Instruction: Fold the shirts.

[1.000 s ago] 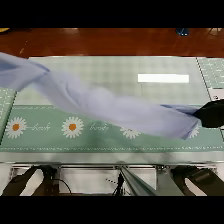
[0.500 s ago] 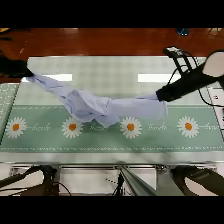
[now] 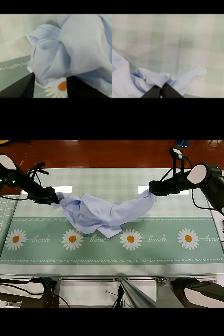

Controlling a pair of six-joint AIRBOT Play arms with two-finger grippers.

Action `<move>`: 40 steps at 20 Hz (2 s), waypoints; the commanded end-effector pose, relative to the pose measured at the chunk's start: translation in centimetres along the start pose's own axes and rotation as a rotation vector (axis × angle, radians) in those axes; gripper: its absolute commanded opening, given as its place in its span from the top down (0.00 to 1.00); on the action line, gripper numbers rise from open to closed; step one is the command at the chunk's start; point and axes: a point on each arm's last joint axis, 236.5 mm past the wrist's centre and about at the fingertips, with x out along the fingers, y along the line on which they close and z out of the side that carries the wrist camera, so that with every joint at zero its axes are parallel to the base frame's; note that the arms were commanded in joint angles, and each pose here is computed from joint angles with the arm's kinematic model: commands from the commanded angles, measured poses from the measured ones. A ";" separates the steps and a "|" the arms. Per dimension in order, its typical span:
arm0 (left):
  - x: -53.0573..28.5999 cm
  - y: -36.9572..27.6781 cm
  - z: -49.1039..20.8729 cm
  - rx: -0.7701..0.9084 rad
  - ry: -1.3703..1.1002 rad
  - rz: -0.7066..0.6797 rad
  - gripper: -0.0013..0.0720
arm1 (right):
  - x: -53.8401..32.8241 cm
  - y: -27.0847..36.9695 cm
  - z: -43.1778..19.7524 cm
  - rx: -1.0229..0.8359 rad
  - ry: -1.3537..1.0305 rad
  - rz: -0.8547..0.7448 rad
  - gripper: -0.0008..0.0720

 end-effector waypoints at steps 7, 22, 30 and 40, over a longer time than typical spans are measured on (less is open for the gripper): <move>-0.3 2.9 -8.9 -0.285 0.033 -0.041 0.33 | 0.4 0.1 0.4 -0.021 -0.013 0.013 0.96; 12.2 -9.0 -12.0 -0.275 0.022 -0.254 0.13 | 0.4 0.1 0.4 -0.040 -0.013 0.013 0.96; 12.6 -8.0 -8.3 -0.370 -0.127 -0.220 0.14 | 0.4 0.1 0.4 -0.039 -0.012 0.016 0.96; 16.5 -11.4 -9.6 -0.430 -0.016 -0.281 0.87 | 0.3 0.2 0.4 -0.038 -0.013 0.016 0.96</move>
